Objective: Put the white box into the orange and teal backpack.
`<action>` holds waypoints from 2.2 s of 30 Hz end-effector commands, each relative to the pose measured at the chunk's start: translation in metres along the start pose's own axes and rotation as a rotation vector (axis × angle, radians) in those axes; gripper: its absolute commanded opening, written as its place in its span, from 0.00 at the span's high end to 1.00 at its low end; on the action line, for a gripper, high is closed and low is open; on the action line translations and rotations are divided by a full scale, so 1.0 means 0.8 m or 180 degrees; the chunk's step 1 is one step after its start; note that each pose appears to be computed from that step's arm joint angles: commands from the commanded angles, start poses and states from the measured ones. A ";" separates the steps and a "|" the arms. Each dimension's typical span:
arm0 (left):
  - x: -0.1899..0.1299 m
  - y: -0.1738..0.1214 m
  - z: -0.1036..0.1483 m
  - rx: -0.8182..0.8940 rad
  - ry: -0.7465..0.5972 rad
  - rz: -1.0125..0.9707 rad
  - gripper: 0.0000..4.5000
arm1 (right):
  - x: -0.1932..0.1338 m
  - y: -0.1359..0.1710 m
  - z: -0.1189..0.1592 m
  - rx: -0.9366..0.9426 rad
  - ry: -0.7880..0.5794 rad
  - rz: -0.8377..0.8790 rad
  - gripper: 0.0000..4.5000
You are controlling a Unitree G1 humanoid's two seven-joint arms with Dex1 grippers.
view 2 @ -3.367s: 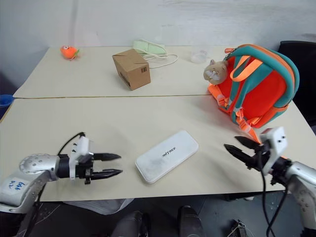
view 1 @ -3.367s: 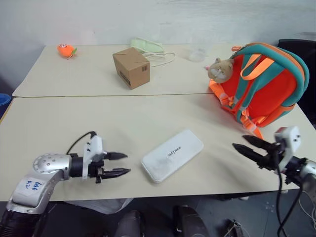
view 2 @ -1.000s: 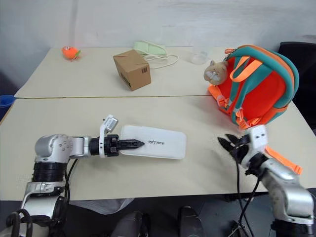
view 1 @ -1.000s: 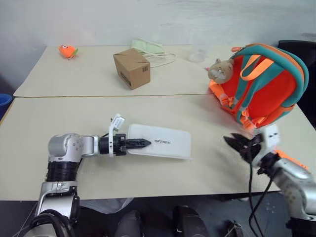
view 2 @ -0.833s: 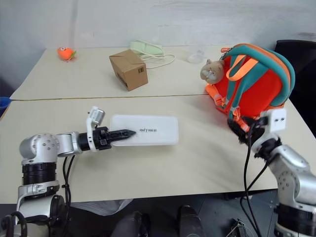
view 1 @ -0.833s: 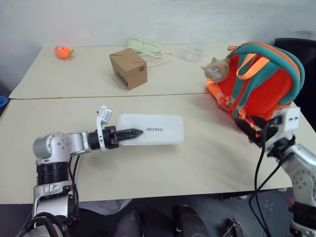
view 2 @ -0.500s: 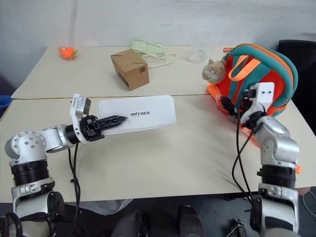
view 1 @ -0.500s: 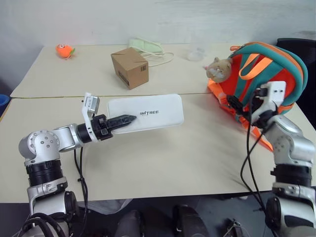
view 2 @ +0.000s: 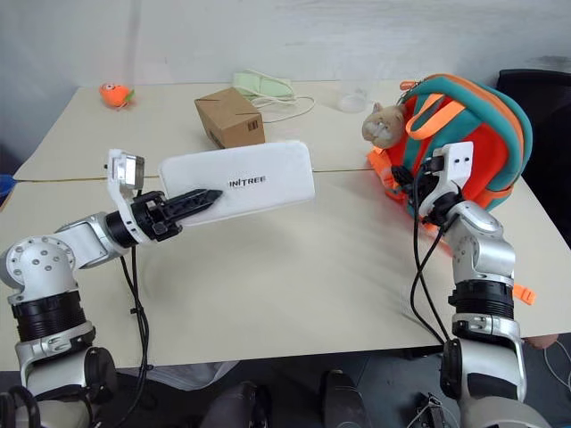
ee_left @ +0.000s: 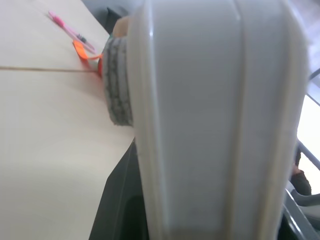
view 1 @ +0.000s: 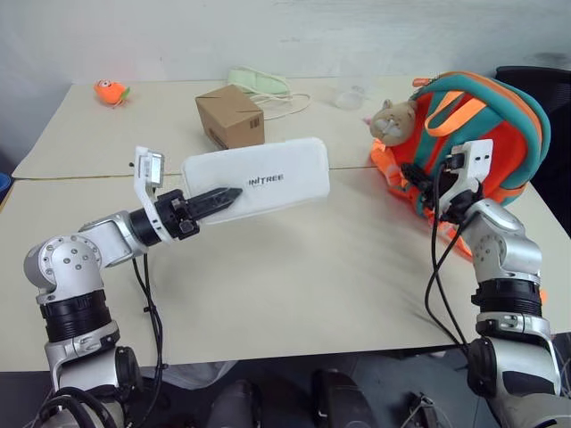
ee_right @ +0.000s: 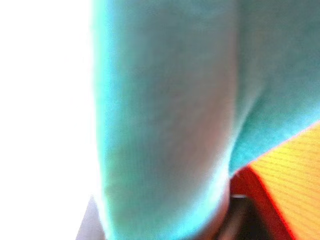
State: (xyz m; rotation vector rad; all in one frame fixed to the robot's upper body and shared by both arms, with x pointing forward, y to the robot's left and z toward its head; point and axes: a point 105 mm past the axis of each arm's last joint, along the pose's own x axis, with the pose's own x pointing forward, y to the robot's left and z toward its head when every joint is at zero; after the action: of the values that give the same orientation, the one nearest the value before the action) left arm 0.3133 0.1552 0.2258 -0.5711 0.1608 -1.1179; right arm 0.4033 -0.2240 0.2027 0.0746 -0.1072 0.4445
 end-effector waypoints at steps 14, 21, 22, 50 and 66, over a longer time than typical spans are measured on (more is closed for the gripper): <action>0.032 -0.046 0.082 0.1108 -0.0302 -0.0559 0.71 | -0.180 0.182 0.062 0.0299 0.0730 0.3109 0.99; 0.047 -0.051 0.051 0.1167 -0.0014 -0.0877 0.71 | -0.195 0.179 0.063 0.0515 0.0883 0.3051 0.99; 0.048 -0.053 0.047 0.1207 0.0043 -0.0941 0.71 | -0.196 0.175 0.064 0.0535 0.0863 0.3001 0.99; 0.188 -0.079 -0.002 0.3025 0.0948 -0.1908 0.71 | -0.165 0.158 0.030 0.0332 0.1016 0.2823 0.99; 0.227 -0.050 0.000 0.3587 0.0887 -0.1572 0.71 | -0.184 0.190 0.052 0.0294 0.1018 0.3168 0.99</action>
State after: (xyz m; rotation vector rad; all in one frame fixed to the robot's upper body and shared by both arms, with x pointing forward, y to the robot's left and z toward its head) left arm 0.3664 -0.0166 0.2587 0.6076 -0.3309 -1.5206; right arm 0.2164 -0.1616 0.2223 0.0720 0.2406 1.3696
